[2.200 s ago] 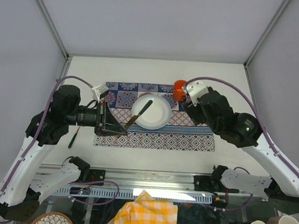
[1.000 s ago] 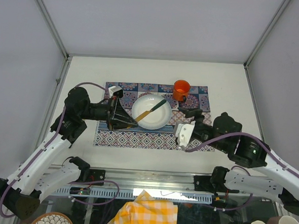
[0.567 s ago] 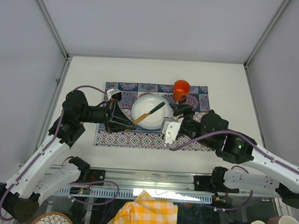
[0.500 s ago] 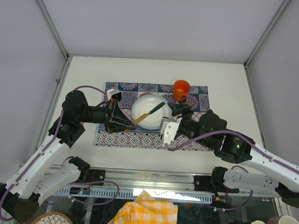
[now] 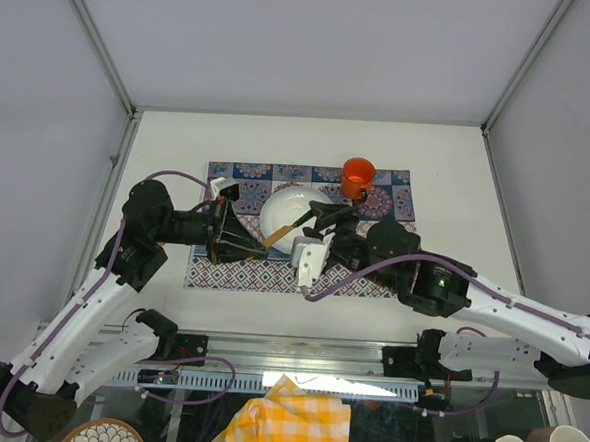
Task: Set the dinner table for one person
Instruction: Place the knife on the napkin.
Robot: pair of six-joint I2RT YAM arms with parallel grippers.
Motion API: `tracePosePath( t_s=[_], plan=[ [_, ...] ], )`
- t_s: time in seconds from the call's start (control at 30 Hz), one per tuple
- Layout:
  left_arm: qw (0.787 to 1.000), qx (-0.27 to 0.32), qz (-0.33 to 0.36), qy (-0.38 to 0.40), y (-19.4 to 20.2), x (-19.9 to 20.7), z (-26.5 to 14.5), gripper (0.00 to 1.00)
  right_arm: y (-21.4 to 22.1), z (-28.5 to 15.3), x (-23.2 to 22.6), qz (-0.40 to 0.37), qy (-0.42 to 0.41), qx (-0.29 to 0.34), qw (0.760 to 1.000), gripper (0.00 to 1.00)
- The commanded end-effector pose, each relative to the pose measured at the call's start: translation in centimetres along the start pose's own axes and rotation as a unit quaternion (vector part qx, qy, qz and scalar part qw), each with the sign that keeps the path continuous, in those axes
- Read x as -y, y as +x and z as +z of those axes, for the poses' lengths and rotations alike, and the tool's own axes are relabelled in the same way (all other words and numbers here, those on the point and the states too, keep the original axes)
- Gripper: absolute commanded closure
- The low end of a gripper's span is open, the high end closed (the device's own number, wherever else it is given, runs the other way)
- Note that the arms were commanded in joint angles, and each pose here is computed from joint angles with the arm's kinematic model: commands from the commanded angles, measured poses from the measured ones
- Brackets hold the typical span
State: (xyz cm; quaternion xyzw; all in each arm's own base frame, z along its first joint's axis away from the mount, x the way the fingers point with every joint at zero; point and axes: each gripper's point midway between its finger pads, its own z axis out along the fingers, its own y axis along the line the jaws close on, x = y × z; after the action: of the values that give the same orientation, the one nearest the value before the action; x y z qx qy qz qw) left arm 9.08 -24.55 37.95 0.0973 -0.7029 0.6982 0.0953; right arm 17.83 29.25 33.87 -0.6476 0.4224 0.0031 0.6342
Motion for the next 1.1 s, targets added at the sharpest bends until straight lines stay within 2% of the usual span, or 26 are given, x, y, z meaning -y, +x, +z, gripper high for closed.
tracePosePath(
  t_s=[0.0, 0.33, 0.53, 0.63, 0.8, 1.0, 1.07],
  plan=[
    [1.000, -0.012, 0.021, 0.009, 1.2, 0.3, -0.3, 1.00, -2.8, -0.5, 4.4, 0.006, 0.068, 0.038, 0.997, 0.47],
    [1.000, -0.008, 0.021, 0.011, 1.3, 0.1, -0.5, 1.00, -4.1, 1.1, 4.6, 0.020, 0.066, 0.054, 0.996, 0.70],
    [1.000, -0.006, 0.018, 0.010, 1.2, -0.2, -0.5, 1.00, -4.5, 1.5, 4.4, 0.027, 0.060, 0.062, 0.996, 0.75],
    [1.000, -0.005, 0.019, 0.010, 1.0, -0.4, -0.5, 1.00, -4.6, 1.5, 4.6, 0.033, 0.060, 0.061, 0.996, 1.00],
    [0.999, -0.003, 0.033, 0.011, 0.8, -0.1, -0.3, 1.00, -4.2, 1.3, 4.8, 0.042, 0.069, 0.048, 0.996, 1.00],
    [0.996, 0.001, 0.082, 0.017, 0.7, 1.4, 0.0, 1.00, -3.0, 0.6, 5.1, 0.051, 0.083, 0.021, 0.995, 1.00],
    [0.994, 0.006, 0.107, 0.022, 0.8, 2.4, 0.0, 0.86, -2.7, 0.3, 5.2, 0.051, 0.088, 0.016, 0.995, 1.00]
  ],
)
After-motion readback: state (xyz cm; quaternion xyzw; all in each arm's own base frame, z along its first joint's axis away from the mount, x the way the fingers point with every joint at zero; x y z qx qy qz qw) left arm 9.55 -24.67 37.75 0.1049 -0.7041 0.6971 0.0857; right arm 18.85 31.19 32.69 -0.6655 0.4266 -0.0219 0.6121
